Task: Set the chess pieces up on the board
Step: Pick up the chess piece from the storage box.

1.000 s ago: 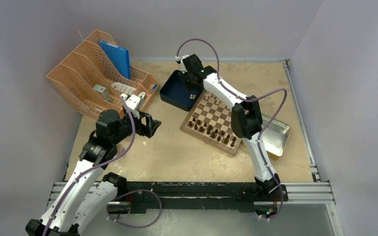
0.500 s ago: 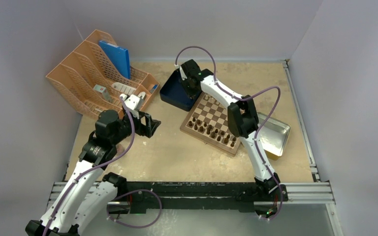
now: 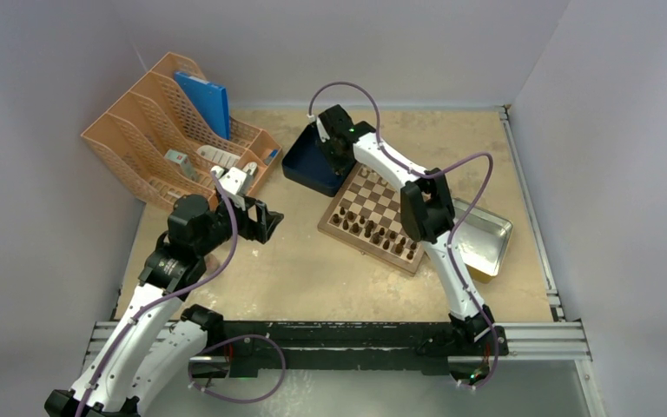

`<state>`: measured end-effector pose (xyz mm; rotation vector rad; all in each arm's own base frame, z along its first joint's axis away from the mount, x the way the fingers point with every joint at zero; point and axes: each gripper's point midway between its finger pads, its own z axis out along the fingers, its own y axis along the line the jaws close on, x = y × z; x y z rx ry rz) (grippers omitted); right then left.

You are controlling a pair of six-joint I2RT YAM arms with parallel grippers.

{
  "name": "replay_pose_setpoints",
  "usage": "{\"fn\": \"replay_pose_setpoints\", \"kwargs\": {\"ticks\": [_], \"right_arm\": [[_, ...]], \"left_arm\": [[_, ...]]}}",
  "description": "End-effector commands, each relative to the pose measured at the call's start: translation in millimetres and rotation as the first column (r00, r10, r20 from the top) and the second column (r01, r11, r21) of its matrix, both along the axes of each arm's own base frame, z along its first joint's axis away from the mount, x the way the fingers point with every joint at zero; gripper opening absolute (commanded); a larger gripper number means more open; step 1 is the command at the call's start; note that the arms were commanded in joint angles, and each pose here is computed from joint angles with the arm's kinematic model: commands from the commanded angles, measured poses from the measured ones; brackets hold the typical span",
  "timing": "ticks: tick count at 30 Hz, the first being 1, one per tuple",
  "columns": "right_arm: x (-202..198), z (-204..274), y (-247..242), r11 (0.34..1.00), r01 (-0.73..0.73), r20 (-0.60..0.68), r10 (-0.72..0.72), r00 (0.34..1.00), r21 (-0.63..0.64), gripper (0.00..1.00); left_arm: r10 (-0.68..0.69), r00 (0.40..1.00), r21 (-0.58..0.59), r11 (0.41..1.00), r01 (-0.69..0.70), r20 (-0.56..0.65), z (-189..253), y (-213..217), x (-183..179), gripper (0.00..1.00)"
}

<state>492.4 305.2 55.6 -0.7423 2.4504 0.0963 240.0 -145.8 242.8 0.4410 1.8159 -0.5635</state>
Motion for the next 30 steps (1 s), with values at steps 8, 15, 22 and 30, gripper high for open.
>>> {"fn": "replay_pose_setpoints", "kwargs": {"ticks": [8,15,22,30], "right_arm": [[5,6,2,1.0,-0.013,0.028,0.014,1.0,-0.018,0.28],[6,8,4,1.0,-0.018,0.029,0.019,0.999,-0.014,0.26],[7,10,5,1.0,-0.02,0.04,0.021,0.999,-0.016,0.2],[15,47,18,0.998,-0.027,0.121,0.021,0.992,0.048,0.14]], "left_arm": [[0.005,0.997,-0.018,1.0,-0.003,0.083,28,1,2,0.76],[0.008,0.996,-0.016,1.0,-0.007,0.086,29,2,1,0.76],[0.009,0.996,-0.016,1.0,-0.008,0.09,30,2,1,0.76],[0.014,0.996,-0.016,1.0,-0.012,0.093,30,3,1,0.76]]}}
